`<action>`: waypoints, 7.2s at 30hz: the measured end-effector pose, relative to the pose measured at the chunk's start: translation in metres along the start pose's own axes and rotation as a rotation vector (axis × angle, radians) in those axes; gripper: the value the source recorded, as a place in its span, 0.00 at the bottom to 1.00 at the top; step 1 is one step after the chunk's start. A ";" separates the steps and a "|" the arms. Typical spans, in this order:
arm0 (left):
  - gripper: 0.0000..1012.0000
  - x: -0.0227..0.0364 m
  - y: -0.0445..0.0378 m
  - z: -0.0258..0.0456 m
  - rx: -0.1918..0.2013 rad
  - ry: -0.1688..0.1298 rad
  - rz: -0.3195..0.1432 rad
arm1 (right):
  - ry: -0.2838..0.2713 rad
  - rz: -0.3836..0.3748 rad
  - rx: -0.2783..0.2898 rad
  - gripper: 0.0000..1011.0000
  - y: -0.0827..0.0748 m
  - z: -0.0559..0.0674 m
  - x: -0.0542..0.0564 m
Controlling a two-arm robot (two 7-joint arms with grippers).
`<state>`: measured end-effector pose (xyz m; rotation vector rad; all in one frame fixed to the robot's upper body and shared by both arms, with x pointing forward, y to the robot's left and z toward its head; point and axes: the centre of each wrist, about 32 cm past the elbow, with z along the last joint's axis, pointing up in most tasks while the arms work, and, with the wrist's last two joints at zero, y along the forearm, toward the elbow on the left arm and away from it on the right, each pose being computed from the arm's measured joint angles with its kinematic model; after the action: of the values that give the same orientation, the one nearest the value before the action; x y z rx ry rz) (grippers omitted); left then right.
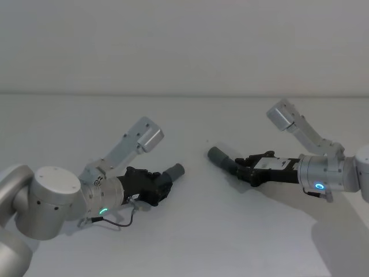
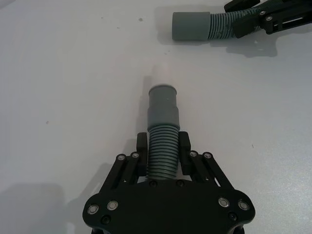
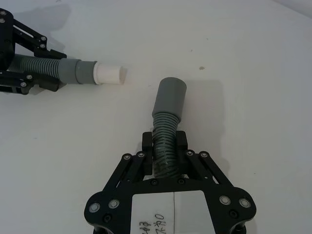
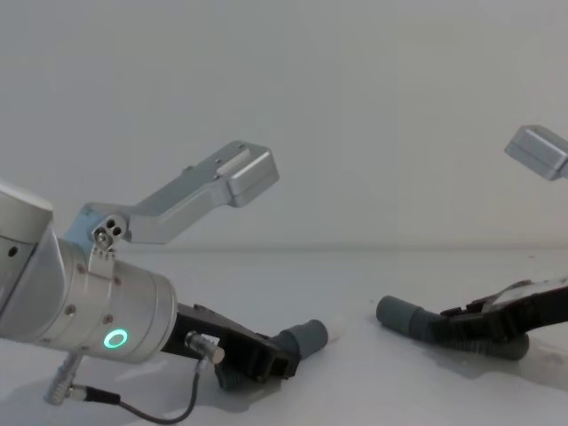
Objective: Use both hands to pick up one end of the pipe from the table, align the ends, and insert them.
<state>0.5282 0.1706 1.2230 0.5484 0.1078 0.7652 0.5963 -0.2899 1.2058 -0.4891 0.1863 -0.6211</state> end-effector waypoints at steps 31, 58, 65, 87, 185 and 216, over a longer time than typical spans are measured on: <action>0.32 0.0000 0.0000 0.0000 0.000 0.000 0.000 | 0.000 0.000 0.000 0.26 0.000 0.000 0.000; 0.32 0.0081 0.0138 0.0155 -0.177 -0.139 0.051 | -0.111 -0.057 0.083 0.26 -0.032 0.019 -0.007; 0.32 0.0131 0.0186 0.0204 -0.219 -0.242 0.060 | -0.186 -0.079 0.059 0.26 -0.042 0.022 -0.010; 0.32 0.0352 0.0340 0.0259 -0.217 -0.672 0.042 | -0.543 -0.172 -0.043 0.26 -0.063 0.018 -0.029; 0.32 0.0524 0.0454 0.0246 -0.173 -0.962 0.007 | -1.079 0.039 0.027 0.26 -0.025 0.080 -0.026; 0.32 0.0524 0.0454 0.0246 -0.173 -0.962 0.007 | -1.092 0.020 0.051 0.26 -0.021 0.082 -0.026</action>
<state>0.5447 0.2225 1.2725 0.6997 -0.8421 0.4470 0.5901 -0.2577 1.2885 -0.7117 -0.8556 -0.2702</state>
